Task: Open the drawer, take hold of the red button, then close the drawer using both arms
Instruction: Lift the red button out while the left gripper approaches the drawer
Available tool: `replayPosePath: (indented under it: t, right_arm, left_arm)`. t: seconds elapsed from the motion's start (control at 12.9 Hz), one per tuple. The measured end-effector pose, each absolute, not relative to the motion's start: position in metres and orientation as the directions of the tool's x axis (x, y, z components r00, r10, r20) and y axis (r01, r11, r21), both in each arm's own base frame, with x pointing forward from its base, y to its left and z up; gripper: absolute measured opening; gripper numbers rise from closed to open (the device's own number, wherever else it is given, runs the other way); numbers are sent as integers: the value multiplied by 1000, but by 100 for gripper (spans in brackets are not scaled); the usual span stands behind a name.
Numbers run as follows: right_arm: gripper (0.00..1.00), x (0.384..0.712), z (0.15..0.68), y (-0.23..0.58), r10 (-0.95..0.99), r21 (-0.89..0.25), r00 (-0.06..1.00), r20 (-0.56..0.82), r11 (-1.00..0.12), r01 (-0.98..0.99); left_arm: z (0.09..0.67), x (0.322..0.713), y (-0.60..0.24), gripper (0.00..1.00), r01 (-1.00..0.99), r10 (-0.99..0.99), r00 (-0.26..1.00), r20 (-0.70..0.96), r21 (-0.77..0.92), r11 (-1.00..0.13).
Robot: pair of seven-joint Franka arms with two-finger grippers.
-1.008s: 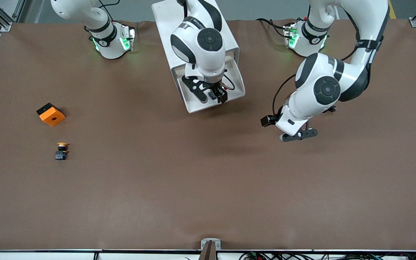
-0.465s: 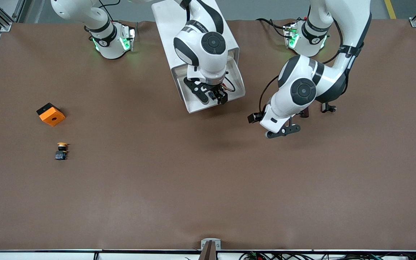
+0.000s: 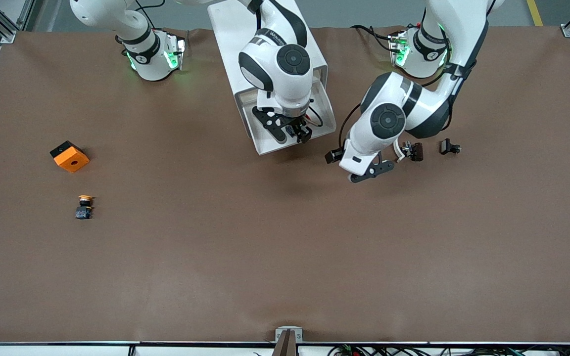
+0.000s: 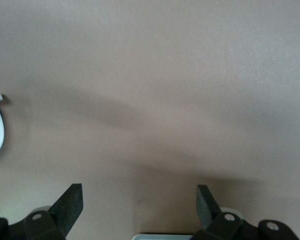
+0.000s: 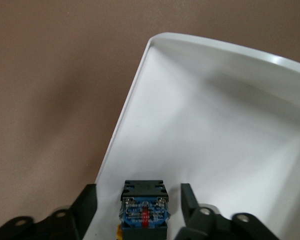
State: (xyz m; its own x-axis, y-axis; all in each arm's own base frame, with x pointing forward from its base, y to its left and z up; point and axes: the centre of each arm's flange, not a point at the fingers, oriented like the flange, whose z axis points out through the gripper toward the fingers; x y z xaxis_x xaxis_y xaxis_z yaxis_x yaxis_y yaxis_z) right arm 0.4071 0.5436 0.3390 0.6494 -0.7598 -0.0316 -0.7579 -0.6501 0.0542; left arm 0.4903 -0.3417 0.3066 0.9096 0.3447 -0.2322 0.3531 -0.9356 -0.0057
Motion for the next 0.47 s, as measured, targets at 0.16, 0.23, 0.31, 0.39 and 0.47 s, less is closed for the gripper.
replayPosePath:
  t: [0.16, 0.23, 0.31, 0.39, 0.47]
  right_arm:
    - [47, 407, 339, 543, -760, 55, 649, -31, -650, -758]
    - [41, 407, 338, 544, -760, 55, 649, -31, -650, -758]
    - [41, 407, 338, 544, -760, 55, 649, -31, -650, -758]
    - [41, 408, 338, 544, -760, 54, 649, -31, -650, -758]
    - [41, 408, 339, 544, -760, 53, 649, -32, -650, -758]
  left_arm:
    - [305, 487, -346, 100, 362, 355, 905, -234, -12, -932]
    - [303, 487, -346, 100, 365, 358, 903, -236, -15, -931]
    - [301, 487, -346, 100, 369, 362, 901, -239, -19, -929]
    - [298, 487, -347, 100, 376, 371, 897, -241, -24, -926]
    - [296, 486, -349, 100, 391, 386, 890, -243, -30, -920]
